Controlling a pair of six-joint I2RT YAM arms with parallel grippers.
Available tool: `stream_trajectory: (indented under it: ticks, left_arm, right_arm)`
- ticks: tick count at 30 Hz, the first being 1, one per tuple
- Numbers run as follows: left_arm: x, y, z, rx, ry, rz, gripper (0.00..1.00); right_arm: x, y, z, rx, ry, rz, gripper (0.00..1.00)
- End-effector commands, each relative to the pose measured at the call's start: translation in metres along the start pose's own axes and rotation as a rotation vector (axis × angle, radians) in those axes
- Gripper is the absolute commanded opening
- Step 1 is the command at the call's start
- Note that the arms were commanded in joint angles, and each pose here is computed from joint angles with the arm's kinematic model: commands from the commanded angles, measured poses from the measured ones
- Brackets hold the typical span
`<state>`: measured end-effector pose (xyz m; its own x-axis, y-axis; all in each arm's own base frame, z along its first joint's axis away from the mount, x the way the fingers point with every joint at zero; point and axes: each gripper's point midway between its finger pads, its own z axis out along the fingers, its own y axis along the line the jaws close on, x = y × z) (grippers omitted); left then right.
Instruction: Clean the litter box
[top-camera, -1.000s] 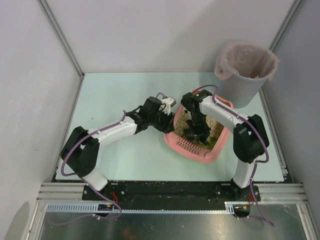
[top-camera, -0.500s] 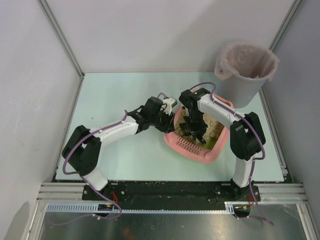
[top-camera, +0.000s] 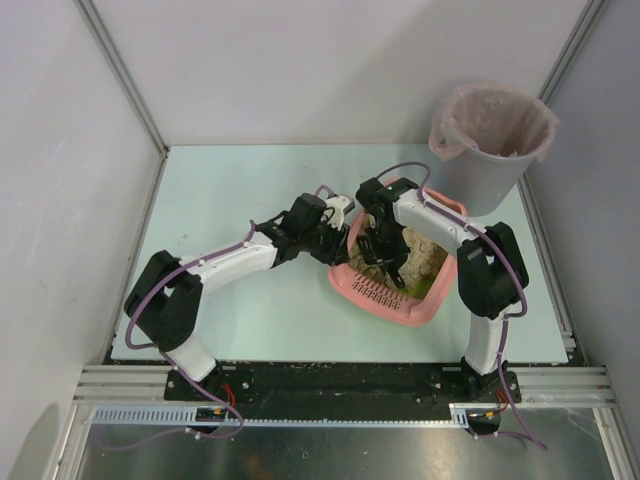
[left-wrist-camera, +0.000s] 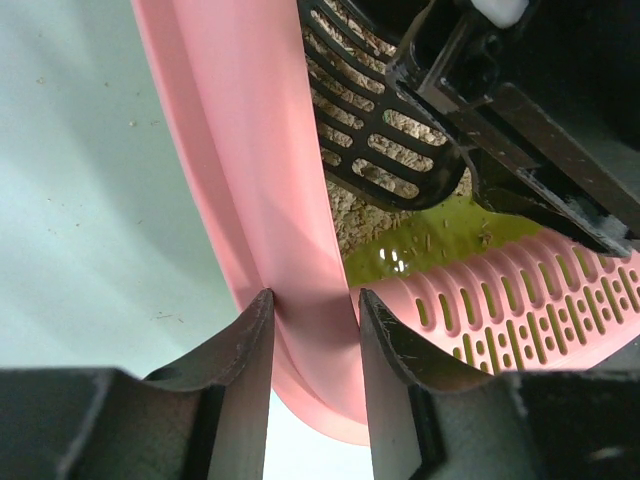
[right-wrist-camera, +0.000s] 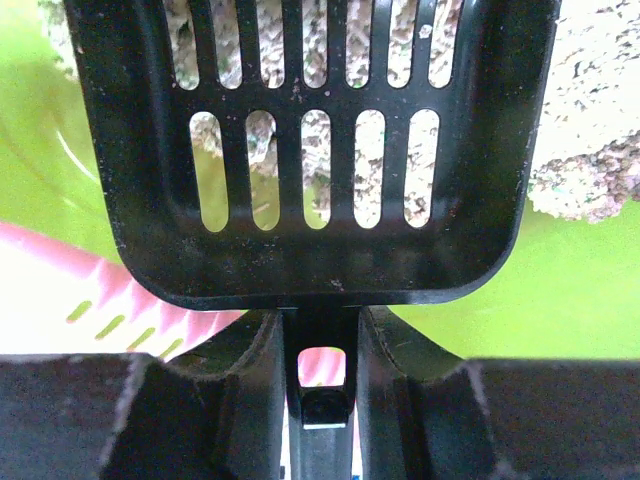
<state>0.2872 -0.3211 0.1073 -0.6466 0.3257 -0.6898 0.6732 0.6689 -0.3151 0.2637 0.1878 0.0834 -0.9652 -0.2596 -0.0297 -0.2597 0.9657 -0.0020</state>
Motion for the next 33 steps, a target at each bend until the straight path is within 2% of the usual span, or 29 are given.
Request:
stream_trajectory:
  ticks: [1, 8, 13, 16, 19, 20, 23, 28, 29, 30, 33]
  left_arm:
    - [-0.008, -0.020, 0.006, 0.067, -0.015, 0.023, 0.39]
    - [-0.008, -0.020, 0.005, 0.058, -0.016, 0.024, 0.39]
    - [-0.012, -0.020, 0.003, 0.051, -0.028, 0.028, 0.41]
    - [-0.017, -0.020, -0.002, 0.043, -0.047, 0.031, 0.46]
    - [-0.025, -0.020, -0.009, 0.028, -0.076, 0.039, 0.56]
    - [-0.026, -0.018, -0.012, 0.020, -0.083, 0.043, 0.62]
    - [-0.033, -0.017, -0.020, -0.002, -0.113, 0.059, 0.71]
    - [-0.042, -0.017, -0.033, -0.019, -0.153, 0.074, 0.75]
    - [-0.043, -0.019, -0.036, -0.019, -0.161, 0.076, 0.75]
    - [-0.042, -0.019, -0.037, -0.018, -0.160, 0.075, 0.75]
    - [-0.045, -0.020, -0.040, -0.014, -0.172, 0.075, 0.75]
  right_arm:
    - [-0.030, -0.004, 0.004, 0.040, -0.142, 0.069, 0.00]
    - [-0.035, -0.010, 0.003, 0.068, -0.214, 0.108, 0.00]
    - [-0.019, -0.011, -0.028, 0.038, -0.229, 0.107, 0.00]
    - [0.004, -0.016, -0.039, 0.047, -0.179, 0.109, 0.00]
    - [0.023, -0.019, -0.045, 0.058, -0.142, 0.117, 0.00]
    - [0.031, -0.013, -0.046, 0.026, -0.119, 0.116, 0.00]
    - [0.048, -0.007, -0.041, 0.017, -0.067, 0.129, 0.00]
    - [0.061, -0.009, -0.025, 0.036, -0.031, 0.167, 0.00]
    - [0.058, -0.007, -0.020, 0.021, -0.048, 0.175, 0.02]
    - [0.055, -0.004, -0.020, 0.006, -0.067, 0.197, 0.12]
    - [0.046, 0.000, -0.010, -0.009, -0.119, 0.235, 0.23]
